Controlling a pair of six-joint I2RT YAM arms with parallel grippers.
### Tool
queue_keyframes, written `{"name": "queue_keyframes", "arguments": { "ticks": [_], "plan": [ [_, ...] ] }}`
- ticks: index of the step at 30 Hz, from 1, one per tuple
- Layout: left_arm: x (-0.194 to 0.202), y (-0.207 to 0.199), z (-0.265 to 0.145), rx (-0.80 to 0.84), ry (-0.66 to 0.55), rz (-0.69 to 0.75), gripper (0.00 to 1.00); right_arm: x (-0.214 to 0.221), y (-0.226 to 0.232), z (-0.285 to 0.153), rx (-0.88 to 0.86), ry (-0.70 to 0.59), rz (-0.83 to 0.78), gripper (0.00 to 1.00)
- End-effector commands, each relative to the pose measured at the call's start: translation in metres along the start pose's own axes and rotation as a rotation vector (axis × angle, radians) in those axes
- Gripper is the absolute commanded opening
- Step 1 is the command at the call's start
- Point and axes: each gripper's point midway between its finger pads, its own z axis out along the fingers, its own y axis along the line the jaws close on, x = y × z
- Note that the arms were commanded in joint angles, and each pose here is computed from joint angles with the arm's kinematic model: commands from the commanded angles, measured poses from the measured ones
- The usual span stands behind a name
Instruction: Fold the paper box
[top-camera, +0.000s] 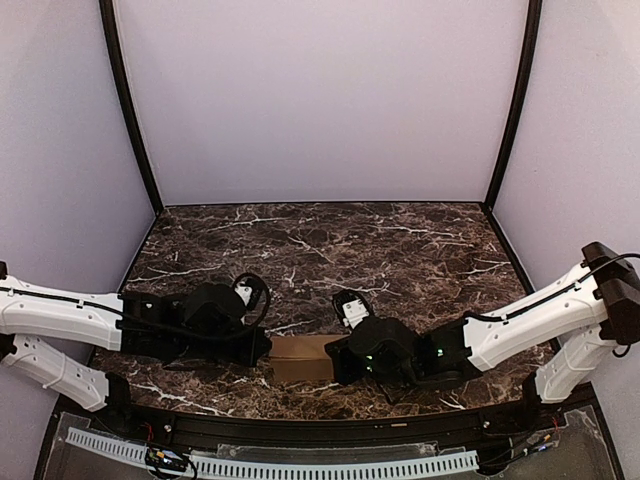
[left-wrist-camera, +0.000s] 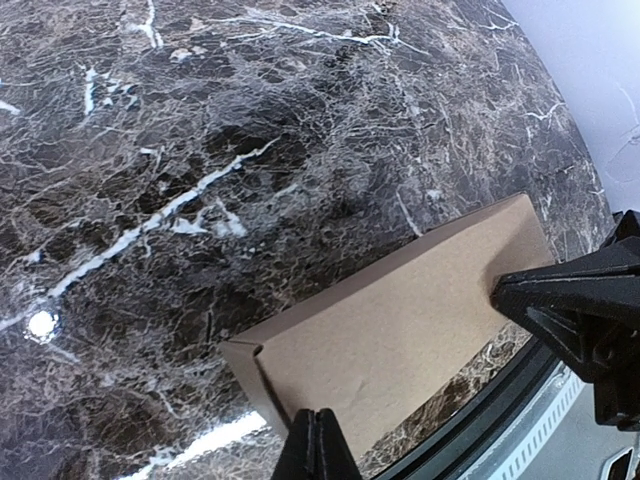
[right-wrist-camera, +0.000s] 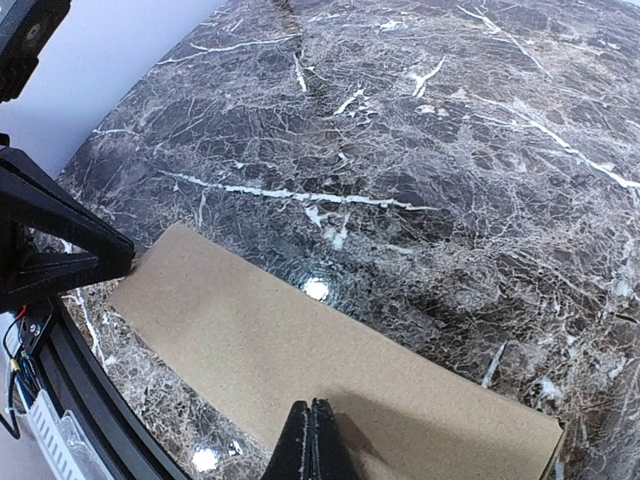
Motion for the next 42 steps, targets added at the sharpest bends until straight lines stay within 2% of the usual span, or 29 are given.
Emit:
{"name": "queue_keyframes", "arguments": {
  "ticks": [1,20,26,35,42],
  "plan": [
    [0.009,0.025,-0.015,-0.109,0.042,0.051,0.01,0.046,-0.026,0.006,0.063,0.152,-0.054,0.0],
    [-0.014,0.001,-0.03,-0.049,0.003,0.077,0.01,0.05,-0.026,0.007,0.059,0.162,-0.055,0.0],
    [0.001,0.001,-0.013,-0.034,0.046,0.07,0.01,0.051,-0.027,0.007,0.059,0.163,-0.053,0.0],
    [0.05,0.018,0.024,-0.017,0.142,-0.002,0.01,0.054,-0.027,0.007,0.057,0.172,-0.053,0.0],
    [0.028,0.013,0.007,-0.04,0.1,0.049,0.01,0.05,-0.025,0.008,0.056,0.163,-0.056,0.0]
  ]
}}
